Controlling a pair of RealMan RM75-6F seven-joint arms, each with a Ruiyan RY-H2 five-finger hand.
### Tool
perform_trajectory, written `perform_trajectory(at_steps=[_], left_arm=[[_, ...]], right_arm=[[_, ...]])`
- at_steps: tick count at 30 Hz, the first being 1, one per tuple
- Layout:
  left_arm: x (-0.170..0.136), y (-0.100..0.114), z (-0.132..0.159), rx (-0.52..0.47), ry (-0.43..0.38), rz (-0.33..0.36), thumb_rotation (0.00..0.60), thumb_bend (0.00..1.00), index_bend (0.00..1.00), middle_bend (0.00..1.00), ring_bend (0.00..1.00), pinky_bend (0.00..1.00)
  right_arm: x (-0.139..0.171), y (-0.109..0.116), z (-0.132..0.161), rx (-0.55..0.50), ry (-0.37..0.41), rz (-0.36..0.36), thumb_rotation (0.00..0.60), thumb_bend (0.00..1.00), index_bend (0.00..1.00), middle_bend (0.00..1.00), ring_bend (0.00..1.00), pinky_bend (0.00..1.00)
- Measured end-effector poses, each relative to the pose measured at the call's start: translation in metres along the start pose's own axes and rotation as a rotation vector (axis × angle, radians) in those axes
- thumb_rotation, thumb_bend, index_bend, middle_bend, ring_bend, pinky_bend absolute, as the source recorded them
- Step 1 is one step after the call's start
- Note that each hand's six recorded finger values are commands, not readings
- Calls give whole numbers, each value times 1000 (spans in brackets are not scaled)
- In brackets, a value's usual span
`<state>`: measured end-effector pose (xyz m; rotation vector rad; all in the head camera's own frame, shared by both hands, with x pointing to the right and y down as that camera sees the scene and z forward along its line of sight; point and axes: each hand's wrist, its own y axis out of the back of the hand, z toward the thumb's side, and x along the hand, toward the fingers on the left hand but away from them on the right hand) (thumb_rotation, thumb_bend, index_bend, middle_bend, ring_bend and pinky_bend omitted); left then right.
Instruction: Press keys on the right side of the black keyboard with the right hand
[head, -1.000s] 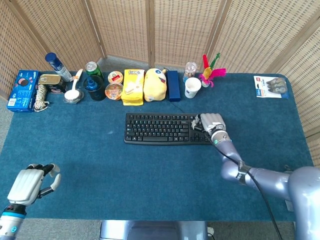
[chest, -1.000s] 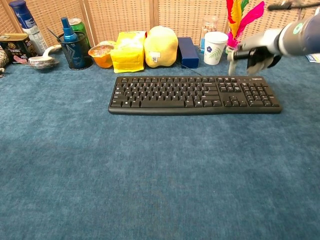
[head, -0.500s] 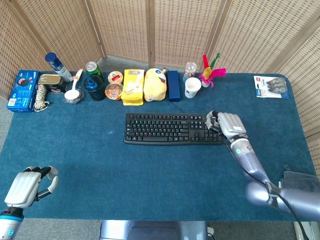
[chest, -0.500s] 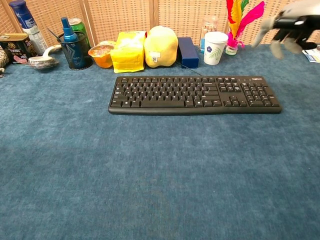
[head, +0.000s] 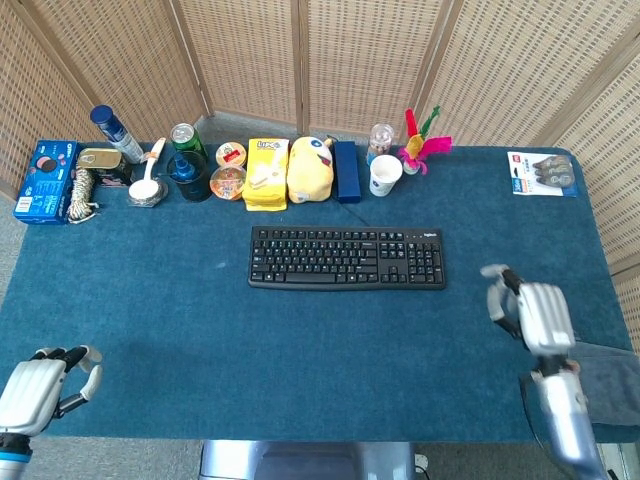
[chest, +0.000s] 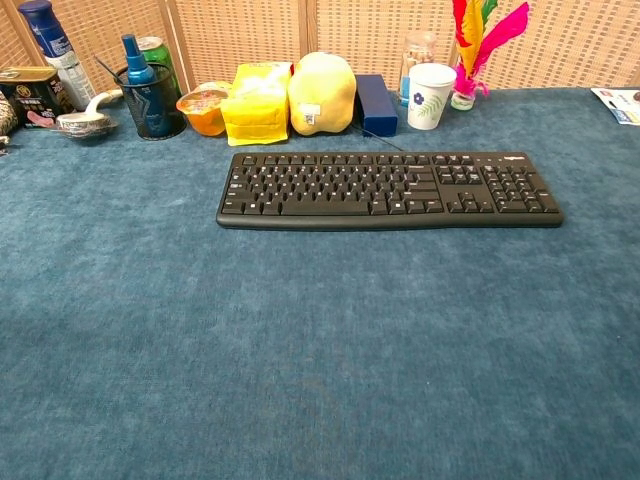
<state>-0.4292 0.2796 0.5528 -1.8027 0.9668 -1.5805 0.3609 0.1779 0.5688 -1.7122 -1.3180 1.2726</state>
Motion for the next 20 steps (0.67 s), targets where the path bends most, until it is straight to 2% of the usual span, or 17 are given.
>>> perform_trajectory(at_steps=[5, 8, 20], left_arm=[[-2, -3, 3, -5, -8, -5, 37, 395, 397, 497, 432, 325], [-3, -4, 4, 3, -12, -2, 37, 395, 397, 497, 433, 325], [0, -5, 8, 7, -26, 20, 39, 395, 397, 497, 432, 325]], right_arm=[[47, -9, -18, 28, -35, 17, 0, 606, 351, 617, 678, 774], [62, -10, -23, 45, -52, 27, 0, 607, 352, 617, 678, 774], [65, -11, -26, 46, -71, 32, 0, 606, 355, 617, 681, 775]])
